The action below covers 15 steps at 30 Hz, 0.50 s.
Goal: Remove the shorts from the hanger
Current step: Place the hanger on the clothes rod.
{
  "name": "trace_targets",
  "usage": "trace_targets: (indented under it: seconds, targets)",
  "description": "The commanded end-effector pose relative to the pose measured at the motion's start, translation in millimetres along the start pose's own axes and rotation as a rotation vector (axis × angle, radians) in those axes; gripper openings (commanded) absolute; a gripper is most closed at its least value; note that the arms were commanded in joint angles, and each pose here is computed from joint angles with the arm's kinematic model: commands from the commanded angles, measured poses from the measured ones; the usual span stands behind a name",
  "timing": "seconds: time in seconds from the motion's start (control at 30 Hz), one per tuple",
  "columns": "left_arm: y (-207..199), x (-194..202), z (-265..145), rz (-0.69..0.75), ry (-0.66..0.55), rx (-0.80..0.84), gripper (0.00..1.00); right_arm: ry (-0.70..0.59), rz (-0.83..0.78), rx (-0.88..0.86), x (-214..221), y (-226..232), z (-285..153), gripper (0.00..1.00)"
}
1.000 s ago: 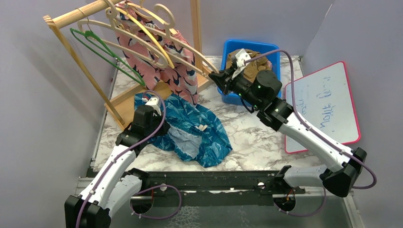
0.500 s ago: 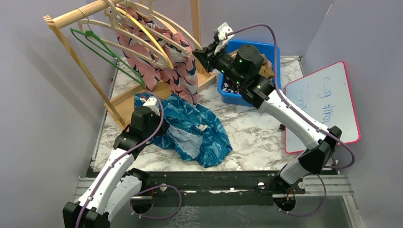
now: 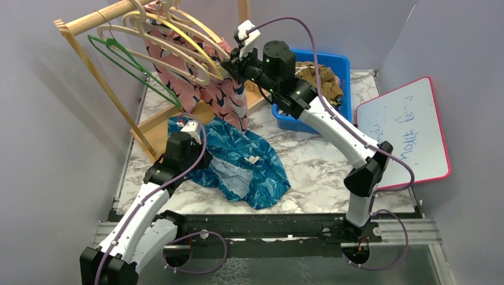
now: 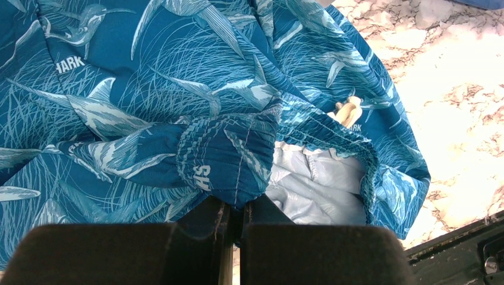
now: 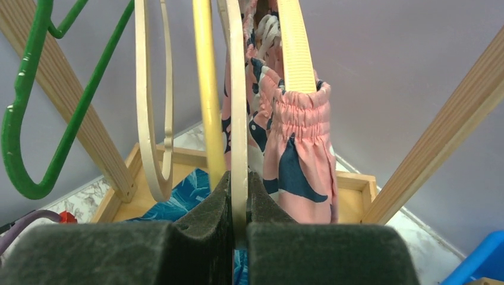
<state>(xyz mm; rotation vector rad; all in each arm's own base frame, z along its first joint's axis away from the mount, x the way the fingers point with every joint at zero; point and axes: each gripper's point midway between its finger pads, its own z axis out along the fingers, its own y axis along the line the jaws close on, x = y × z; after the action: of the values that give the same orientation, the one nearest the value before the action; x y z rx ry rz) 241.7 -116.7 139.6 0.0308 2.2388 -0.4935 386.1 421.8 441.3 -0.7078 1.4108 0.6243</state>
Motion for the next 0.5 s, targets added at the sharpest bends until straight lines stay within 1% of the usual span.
trace_targets:
  seconds: [0.0, 0.17, 0.27, 0.33, 0.4, 0.47]
  targets:
    - [-6.5, -11.3, -0.8, 0.016, -0.04, 0.034, 0.0, 0.041, 0.025, 0.029, 3.9, -2.2, 2.6, 0.02]
    - [-7.0, -11.0, -0.5, 0.016, -0.038, 0.037, 0.0, 0.024, 0.081, 0.084, -3.0, -9.8, 6.1, 0.02]
    - [-7.0, -10.6, -0.3, 0.016, -0.037, 0.038, 0.0, 0.029, 0.104, 0.068, -4.0, -6.2, 8.9, 0.04]
    - [-7.1, -11.2, -0.9, 0.016, -0.041, 0.038, 0.0, 0.058, 0.115, 0.046, 4.7, -1.3, 9.5, 0.04]
    - [-7.2, -11.9, -1.4, 0.017, -0.044, 0.038, 0.0, 0.08, 0.119, 0.009, 13.8, 6.0, 7.9, 0.08]
    - [-7.3, -11.9, -1.7, 0.017, -0.044, 0.039, 0.0, 0.094, 0.123, -0.027, 20.1, 12.9, 3.3, 0.17]
